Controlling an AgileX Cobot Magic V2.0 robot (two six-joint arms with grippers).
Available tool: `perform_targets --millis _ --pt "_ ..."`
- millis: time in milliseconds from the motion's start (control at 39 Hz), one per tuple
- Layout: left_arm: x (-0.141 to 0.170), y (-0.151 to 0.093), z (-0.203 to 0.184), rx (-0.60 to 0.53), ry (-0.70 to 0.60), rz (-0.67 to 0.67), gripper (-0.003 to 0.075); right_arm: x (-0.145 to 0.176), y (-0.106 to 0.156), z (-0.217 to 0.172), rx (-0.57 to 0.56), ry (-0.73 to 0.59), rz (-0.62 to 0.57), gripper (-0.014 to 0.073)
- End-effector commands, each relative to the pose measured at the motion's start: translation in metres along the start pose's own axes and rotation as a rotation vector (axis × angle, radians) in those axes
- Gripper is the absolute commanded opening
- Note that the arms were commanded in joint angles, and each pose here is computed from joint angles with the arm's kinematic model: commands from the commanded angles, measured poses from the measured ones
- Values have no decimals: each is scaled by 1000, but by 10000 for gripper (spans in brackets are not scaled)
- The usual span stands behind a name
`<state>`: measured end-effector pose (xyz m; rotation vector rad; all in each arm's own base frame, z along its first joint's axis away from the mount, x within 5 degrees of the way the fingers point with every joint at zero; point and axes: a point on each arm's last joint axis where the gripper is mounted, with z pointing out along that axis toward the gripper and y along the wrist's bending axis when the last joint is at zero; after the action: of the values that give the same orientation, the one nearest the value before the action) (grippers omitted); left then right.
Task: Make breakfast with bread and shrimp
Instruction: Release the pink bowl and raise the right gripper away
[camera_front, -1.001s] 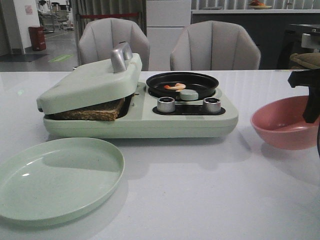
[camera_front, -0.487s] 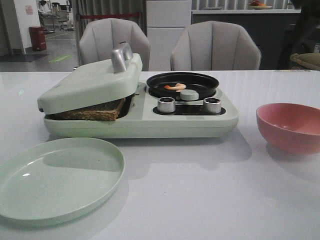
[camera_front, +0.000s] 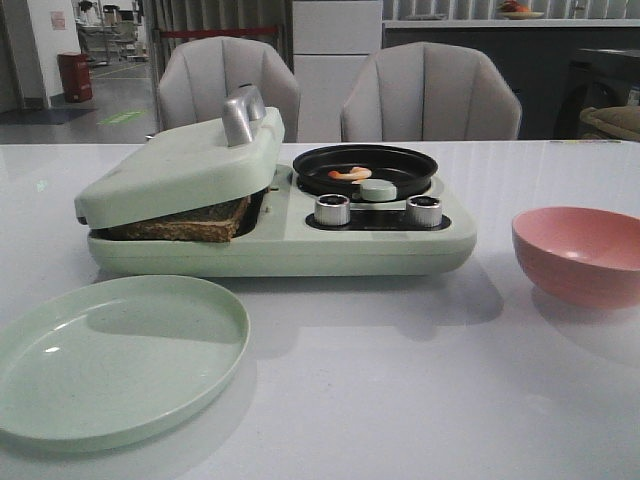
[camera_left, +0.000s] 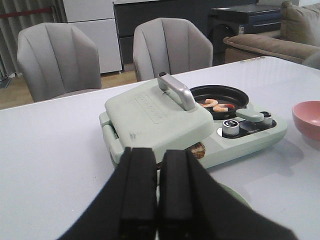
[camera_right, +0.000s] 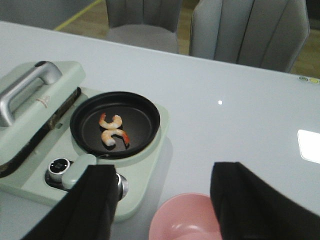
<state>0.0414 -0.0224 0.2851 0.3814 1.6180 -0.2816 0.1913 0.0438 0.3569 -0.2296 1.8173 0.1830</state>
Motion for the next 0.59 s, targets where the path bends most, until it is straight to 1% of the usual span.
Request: perform_targets --millis 0,205,385,487,564 --pt "-16 1 -2 -8 -105 -22 113 -6 3 -24 8 -195 2 512" --pt "-16 1 -2 -8 -106 -22 113 32 11 -57 -42 -239 -8 512" --pt "-16 1 -2 -8 -106 -22 113 66 10 -88 -44 -308 -7 512" --pt "-16 1 -2 -8 -106 -22 113 83 9 -99 -46 -331 -7 512" --pt "-16 1 -2 -8 -106 -22 113 96 10 -100 -52 -310 -9 512"
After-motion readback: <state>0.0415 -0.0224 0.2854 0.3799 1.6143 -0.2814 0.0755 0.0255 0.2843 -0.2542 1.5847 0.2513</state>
